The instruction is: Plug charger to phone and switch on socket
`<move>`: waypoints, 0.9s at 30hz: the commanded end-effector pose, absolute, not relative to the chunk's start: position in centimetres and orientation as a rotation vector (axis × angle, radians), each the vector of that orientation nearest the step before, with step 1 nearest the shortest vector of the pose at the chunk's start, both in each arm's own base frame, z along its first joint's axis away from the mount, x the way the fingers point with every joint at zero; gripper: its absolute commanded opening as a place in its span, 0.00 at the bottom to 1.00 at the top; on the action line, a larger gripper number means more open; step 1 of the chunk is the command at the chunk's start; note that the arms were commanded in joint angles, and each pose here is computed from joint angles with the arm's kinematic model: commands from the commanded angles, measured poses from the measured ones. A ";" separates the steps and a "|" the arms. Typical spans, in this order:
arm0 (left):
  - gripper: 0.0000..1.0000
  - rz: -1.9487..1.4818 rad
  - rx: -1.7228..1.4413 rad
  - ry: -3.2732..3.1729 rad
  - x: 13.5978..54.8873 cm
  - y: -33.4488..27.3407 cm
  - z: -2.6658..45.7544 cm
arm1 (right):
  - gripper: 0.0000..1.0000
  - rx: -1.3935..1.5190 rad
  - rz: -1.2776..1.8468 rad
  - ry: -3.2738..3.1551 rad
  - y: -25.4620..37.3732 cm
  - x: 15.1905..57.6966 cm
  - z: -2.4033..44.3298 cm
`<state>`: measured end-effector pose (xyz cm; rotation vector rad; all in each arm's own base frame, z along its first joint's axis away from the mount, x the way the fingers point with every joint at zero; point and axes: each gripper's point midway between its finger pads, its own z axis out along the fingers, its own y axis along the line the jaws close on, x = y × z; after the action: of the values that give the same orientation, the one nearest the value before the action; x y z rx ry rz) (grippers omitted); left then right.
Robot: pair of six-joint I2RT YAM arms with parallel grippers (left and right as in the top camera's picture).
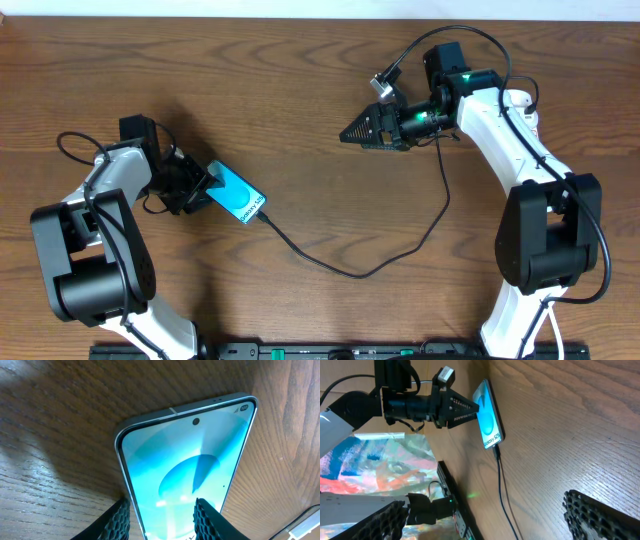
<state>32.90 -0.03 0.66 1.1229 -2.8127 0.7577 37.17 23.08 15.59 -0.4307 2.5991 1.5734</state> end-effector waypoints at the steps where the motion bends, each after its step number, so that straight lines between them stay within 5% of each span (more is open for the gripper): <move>1: 0.42 0.738 1.105 -2.801 32.4 -0.1 0.1 | 0.99 -0.439 1.584 2.591 23.4 37.2 16.0; 4: 0.43 0.739 1.104 -2.801 32.4 -0.1 0.1 | 0.99 -0.439 1.584 2.591 23.4 37.2 16.0; 9: 0.62 0.743 1.100 -2.810 32.5 -0.1 0.3 | 0.99 -0.437 1.582 2.595 23.4 37.2 16.0; 14: 0.70 0.852 1.037 -2.851 33.3 -0.8 2.0 | 0.99 -0.424 1.496 2.646 22.8 37.3 15.0; 22: 0.83 1.119 0.928 -3.069 34.7 -1.9 11.3 | 0.99 0.017 0.813 2.998 15.2 39.1 9.2; 27: 0.91 1.201 0.871 -3.239 33.9 -2.1 17.0 | 0.99 0.188 0.687 2.985 10.3 40.3 10.5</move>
<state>34.42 -1.69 13.75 0.9371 -3.1481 1.1292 38.09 15.00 9.28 0.0102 3.0196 0.8906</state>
